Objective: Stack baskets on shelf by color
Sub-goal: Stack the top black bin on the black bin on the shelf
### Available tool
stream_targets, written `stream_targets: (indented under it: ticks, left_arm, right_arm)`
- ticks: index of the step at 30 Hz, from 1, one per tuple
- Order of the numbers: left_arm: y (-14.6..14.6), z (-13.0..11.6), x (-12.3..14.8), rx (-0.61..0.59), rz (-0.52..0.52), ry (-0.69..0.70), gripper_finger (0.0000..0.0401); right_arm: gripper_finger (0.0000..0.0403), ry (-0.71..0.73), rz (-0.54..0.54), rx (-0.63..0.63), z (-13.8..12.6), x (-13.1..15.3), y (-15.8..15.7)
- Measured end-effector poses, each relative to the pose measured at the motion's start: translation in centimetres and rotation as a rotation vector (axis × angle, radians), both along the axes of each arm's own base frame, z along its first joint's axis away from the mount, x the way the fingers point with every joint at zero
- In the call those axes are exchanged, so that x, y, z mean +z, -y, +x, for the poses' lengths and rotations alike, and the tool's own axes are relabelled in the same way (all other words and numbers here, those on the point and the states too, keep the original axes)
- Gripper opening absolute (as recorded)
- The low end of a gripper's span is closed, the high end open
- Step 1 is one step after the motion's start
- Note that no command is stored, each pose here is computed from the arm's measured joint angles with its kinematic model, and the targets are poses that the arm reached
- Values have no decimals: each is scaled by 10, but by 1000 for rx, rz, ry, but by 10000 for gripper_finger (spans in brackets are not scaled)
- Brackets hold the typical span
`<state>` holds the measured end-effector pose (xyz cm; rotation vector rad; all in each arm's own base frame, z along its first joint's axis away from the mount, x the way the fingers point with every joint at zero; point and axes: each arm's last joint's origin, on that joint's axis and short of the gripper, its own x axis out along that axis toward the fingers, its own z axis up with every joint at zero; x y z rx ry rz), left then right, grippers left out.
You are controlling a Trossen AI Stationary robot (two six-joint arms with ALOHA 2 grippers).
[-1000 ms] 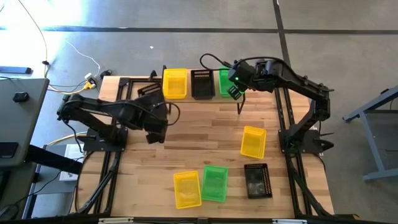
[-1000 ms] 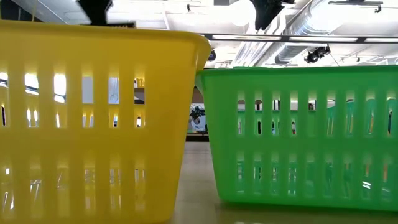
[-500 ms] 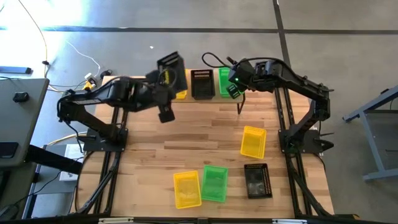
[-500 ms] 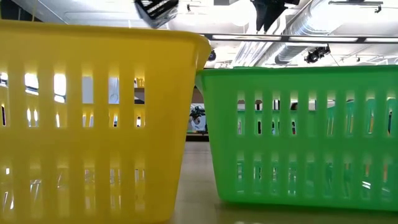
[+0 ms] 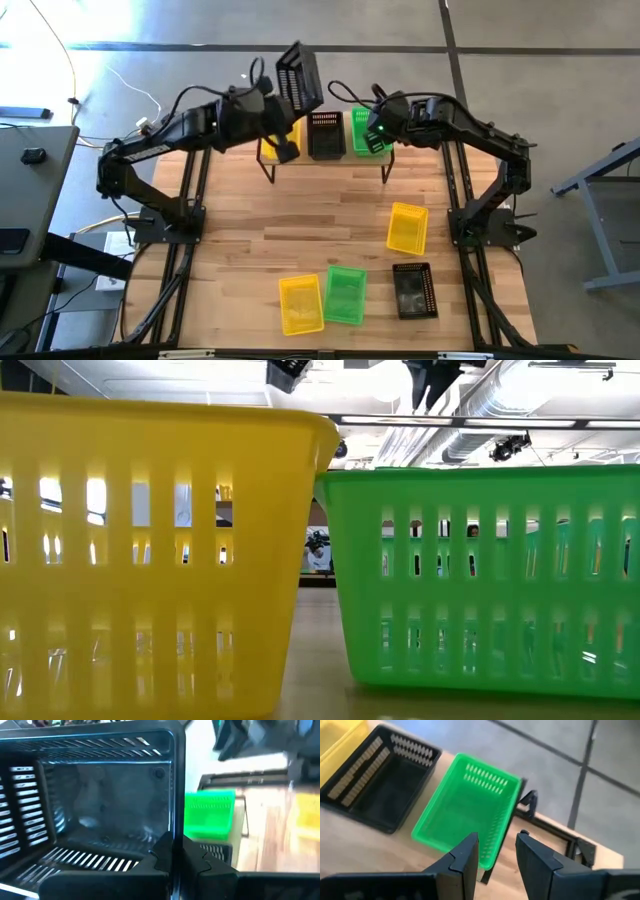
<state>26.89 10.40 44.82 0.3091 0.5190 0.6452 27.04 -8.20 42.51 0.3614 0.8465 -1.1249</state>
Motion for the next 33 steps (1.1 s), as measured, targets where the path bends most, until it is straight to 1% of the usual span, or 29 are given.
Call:
stream_targets:
  ticks: [4, 8, 11, 14, 18, 22, 26, 30, 33]
  left_arm:
    - [-11, -1, 8, -24, 4, 101, 0]
    - [-18, -1, 17, -56, 11, 205, 0]
    - [-20, -1, 18, -94, 0, 219, 0]
    - [-20, -1, 11, -107, -48, 177, 0]
    - [-23, 11, -10, -101, -124, 67, 0]
    - [-28, 23, -29, -79, -202, -7, 0]
    - [-30, 37, -47, -67, -258, -69, 0]
    - [-33, 46, -59, -58, -292, -102, 0]
    - [-35, 51, -73, -41, -342, -153, 0]
  right_arm:
    - [117, 1, -56, -63, -2, 1, 6]
    - [117, 10, -68, -120, -6, 1, 16]
    - [117, 4, -67, -149, -9, 1, 24]
    - [117, -21, -65, -155, -13, 1, 30]
    - [117, -45, -67, -152, -15, 1, 36]
    - [117, -64, -63, -133, -16, 1, 38]
    - [117, -73, -51, -114, -16, 0, 38]
    - [117, -73, -51, -111, -16, 0, 37]
    - [117, -73, -51, -110, -16, 0, 37]
